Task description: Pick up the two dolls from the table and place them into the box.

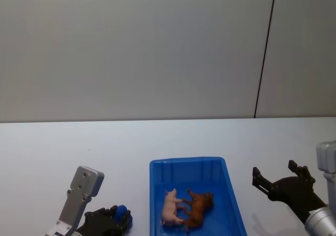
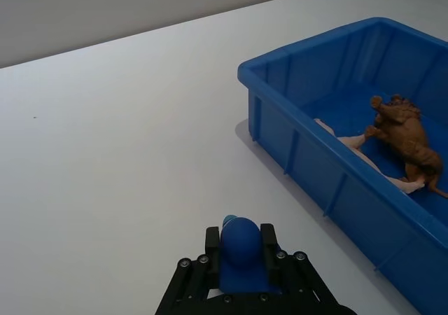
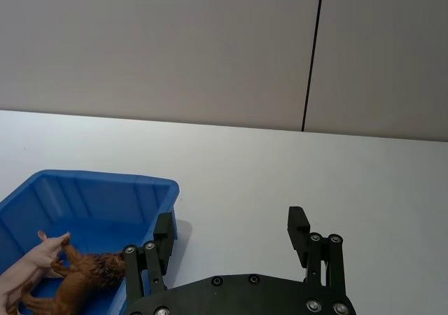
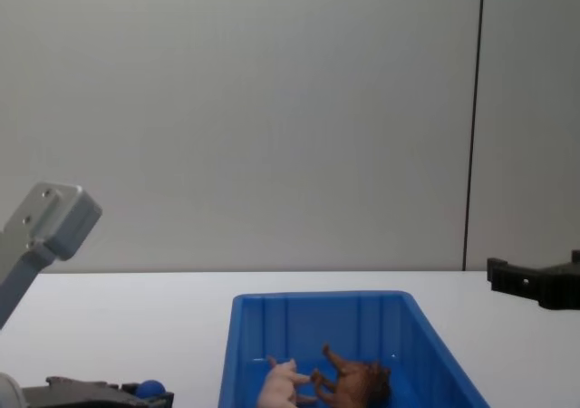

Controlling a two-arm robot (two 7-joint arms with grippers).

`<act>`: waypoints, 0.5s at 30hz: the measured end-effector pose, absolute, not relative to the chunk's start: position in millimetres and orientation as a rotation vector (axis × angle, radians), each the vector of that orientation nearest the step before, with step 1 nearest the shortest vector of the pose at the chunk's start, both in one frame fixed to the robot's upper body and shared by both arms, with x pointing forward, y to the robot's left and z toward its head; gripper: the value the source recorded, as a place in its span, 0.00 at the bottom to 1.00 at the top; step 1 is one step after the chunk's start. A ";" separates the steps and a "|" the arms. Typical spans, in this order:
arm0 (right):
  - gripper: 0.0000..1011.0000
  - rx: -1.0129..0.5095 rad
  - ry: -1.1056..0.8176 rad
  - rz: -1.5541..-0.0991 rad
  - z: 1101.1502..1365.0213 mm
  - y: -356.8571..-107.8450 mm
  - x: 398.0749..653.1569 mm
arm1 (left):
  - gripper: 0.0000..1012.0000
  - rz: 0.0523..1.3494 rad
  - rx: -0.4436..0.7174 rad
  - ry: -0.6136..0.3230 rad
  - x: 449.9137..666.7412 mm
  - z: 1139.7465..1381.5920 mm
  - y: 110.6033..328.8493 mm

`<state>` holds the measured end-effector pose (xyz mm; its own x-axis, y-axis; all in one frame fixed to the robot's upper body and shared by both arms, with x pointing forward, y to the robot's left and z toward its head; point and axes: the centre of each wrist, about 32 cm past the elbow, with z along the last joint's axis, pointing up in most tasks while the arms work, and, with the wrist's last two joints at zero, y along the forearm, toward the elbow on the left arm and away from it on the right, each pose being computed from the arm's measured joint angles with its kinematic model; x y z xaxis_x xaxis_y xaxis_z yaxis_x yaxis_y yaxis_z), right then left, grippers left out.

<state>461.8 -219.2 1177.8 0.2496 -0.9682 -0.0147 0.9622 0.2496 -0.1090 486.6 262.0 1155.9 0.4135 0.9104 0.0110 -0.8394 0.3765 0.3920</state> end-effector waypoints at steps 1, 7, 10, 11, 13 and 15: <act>0.99 -0.083 0.084 -1.316 1177.8 -219.2 461.8 | 0.35 1.129 0.363 0.220 486.7 1155.8 261.8; 0.99 -0.083 0.084 -1.316 1177.8 -219.2 461.8 | 0.30 1.119 0.349 0.206 487.5 1156.4 260.1; 0.99 -0.083 0.084 -1.316 1177.8 -219.2 461.8 | 0.28 1.116 0.339 0.193 487.8 1158.3 259.1; 0.99 -0.083 0.084 -1.316 1177.8 -219.2 461.8 | 0.27 1.115 0.332 0.185 488.0 1159.9 258.7; 0.99 -0.083 0.084 -1.316 1177.8 -219.2 461.8 | 0.26 1.113 0.322 0.171 488.2 1162.8 257.9; 0.99 -0.083 0.084 -1.316 1177.8 -219.2 461.8 | 0.25 1.113 0.314 0.159 488.4 1165.5 257.4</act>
